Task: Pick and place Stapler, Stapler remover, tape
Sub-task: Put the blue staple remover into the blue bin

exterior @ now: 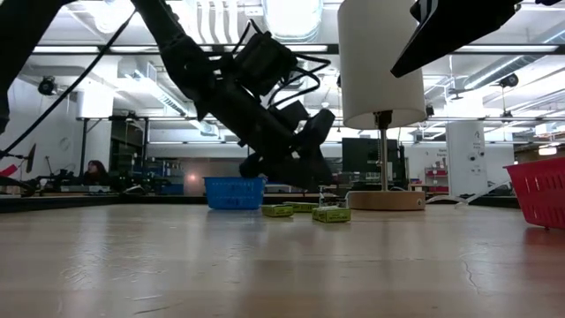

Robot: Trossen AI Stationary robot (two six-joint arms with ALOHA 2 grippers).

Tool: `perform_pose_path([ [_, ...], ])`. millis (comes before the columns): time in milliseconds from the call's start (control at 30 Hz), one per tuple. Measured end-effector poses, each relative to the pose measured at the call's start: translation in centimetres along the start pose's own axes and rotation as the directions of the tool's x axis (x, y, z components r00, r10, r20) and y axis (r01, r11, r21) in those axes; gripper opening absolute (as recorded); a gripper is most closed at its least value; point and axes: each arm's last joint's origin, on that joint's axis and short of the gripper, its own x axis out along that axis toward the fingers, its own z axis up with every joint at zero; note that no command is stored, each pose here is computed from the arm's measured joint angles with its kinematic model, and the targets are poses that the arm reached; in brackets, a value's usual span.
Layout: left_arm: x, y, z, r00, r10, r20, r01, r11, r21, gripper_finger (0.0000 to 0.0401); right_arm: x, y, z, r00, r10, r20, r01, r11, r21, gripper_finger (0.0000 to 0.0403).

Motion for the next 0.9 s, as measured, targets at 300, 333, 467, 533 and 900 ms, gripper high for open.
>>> perform_pose_path([
  [300,-0.12,-0.31,-0.49,1.000,0.002,-0.023,-0.001,1.000,0.014,0.0174,0.01,0.02,0.01,1.000,0.001,0.002,-0.001,1.000,0.002,0.0008],
  [333,-0.12,-0.33,-0.48,1.000,0.001,-0.021,-0.001,1.000,0.014,0.0174,0.01,0.02,0.02,1.000,0.002,0.003,-0.002,1.000,0.003,0.0008],
  [467,-0.09,-0.29,-0.51,1.000,0.004,-0.021,-0.003,1.000,0.015,0.0174,0.01,0.02,0.02,1.000,0.002,0.003,-0.002,1.000,0.004,0.0008],
  [533,-0.08,-0.26,-0.49,1.000,0.005,-0.021,-0.005,1.000,0.022,0.0174,0.02,0.03,0.02,1.000,0.002,0.004,-0.002,1.000,0.006,0.0008],
  [900,-0.02,-0.07,-0.39,1.000,0.011,-0.020,-0.011,1.000,0.022,0.0174,0.02,0.03,0.06,1.000,0.003,0.006,-0.003,1.000,0.007,0.0008],
])
